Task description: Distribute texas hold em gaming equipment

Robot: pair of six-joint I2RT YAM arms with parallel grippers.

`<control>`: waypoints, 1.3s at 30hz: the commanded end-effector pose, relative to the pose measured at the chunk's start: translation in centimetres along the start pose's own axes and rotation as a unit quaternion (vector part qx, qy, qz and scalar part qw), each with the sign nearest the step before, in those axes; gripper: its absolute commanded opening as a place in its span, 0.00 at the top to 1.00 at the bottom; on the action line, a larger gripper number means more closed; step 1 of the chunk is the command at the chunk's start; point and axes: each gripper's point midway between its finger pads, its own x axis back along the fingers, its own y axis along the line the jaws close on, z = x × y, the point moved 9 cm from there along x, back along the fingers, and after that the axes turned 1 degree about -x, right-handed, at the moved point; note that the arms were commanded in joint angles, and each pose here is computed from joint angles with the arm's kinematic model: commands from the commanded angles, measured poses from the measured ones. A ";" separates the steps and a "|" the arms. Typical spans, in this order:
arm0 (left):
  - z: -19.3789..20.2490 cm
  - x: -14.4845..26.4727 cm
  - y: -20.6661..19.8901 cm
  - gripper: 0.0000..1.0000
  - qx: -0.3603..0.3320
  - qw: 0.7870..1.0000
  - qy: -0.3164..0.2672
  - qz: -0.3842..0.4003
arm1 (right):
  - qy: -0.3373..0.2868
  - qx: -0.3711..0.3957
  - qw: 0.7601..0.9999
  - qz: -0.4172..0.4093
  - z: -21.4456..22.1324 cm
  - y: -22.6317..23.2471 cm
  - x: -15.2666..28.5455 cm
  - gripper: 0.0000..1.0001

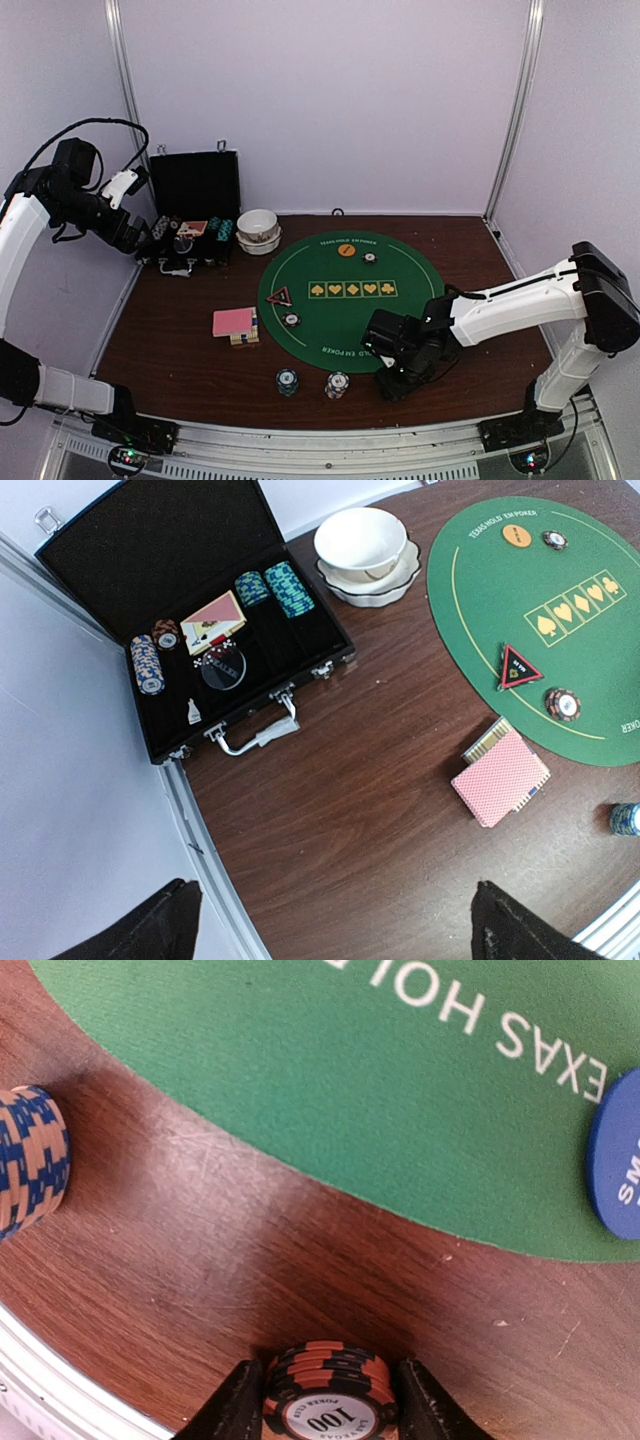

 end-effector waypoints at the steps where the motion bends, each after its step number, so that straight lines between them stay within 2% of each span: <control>1: -0.4 0.7 0.1 0.02 -0.007 1.000 -0.014 -0.004 | 0.000 0.005 1.000 0.007 0.1 0.1 0.7 0.55; 11: -0.3 0.6 0.1 0.02 -0.007 1.000 -0.013 -0.003 | -0.008 0.015 1.000 0.002 -0.3 0.5 2.2 0.68; 19: -0.3 0.7 0.1 0.03 -0.009 1.000 -0.014 -0.002 | -0.008 0.027 1.000 0.010 -0.3 0.4 4.0 0.68; 23: -0.4 0.7 0.1 0.02 -0.008 1.000 -0.015 -0.002 | -0.032 0.027 0.999 0.030 -1.3 -0.1 6.0 0.69; 30: -0.4 1.0 0.1 0.03 -0.009 1.000 -0.018 -0.007 | -0.079 -0.048 0.994 0.060 -5.0 -5.1 8.4 0.71; 39: -0.3 1.2 0.0 0.02 -0.011 1.000 -0.021 -0.008 | -0.077 -0.128 0.986 0.077 -7.7 -10.5 4.9 0.73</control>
